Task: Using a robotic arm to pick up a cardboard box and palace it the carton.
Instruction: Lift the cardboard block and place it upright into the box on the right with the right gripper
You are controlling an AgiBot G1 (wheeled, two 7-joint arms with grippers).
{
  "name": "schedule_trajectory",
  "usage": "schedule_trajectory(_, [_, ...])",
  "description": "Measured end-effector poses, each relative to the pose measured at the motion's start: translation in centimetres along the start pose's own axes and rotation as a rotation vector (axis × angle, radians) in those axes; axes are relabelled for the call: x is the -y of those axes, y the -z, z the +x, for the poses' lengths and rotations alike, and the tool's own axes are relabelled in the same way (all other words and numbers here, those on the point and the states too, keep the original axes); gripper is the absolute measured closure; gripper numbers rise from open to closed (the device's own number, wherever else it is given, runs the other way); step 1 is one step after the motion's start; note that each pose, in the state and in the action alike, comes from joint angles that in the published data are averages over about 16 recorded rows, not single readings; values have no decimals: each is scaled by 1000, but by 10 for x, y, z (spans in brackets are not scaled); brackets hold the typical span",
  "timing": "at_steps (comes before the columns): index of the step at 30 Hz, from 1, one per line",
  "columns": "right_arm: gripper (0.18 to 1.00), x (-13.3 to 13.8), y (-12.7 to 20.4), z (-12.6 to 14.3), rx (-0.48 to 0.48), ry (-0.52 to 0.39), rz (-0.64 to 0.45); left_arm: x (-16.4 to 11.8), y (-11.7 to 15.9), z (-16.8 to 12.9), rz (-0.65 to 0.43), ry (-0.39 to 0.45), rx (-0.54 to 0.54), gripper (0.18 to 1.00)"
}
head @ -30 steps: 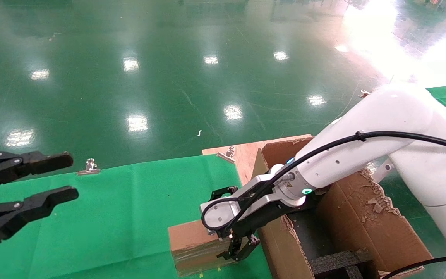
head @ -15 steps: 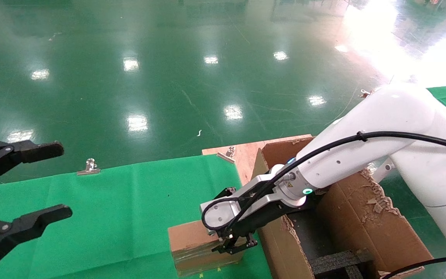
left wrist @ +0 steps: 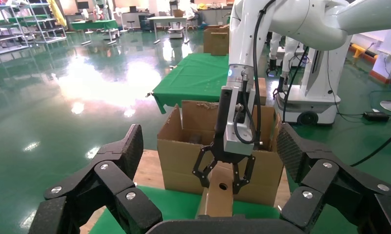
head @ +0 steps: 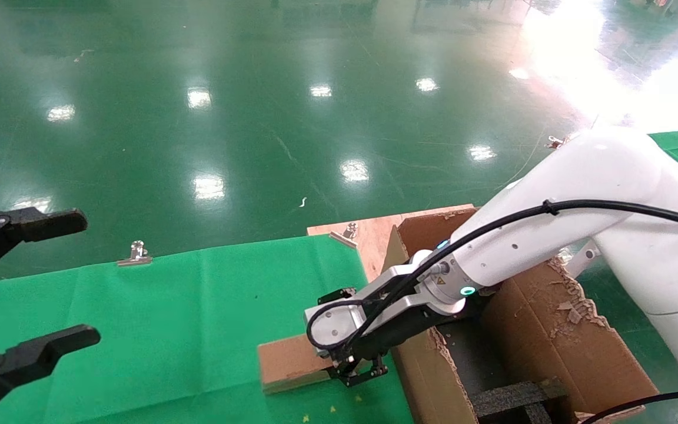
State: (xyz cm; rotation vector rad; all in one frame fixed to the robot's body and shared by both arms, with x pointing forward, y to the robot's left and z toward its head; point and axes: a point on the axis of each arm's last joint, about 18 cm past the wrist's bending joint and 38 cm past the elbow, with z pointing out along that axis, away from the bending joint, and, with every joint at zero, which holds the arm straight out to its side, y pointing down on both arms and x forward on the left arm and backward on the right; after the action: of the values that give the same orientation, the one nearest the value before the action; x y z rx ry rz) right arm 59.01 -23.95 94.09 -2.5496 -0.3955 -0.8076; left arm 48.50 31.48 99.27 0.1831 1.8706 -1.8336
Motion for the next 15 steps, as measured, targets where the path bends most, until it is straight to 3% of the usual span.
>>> schedule_trajectory(6, [828, 4, 37, 26, -70, 7, 13, 0, 0, 0, 0, 0, 0, 199])
schedule_trajectory(15, [853, 12, 121, 65, -203, 59, 25, 0, 0, 0, 0, 0, 0, 184])
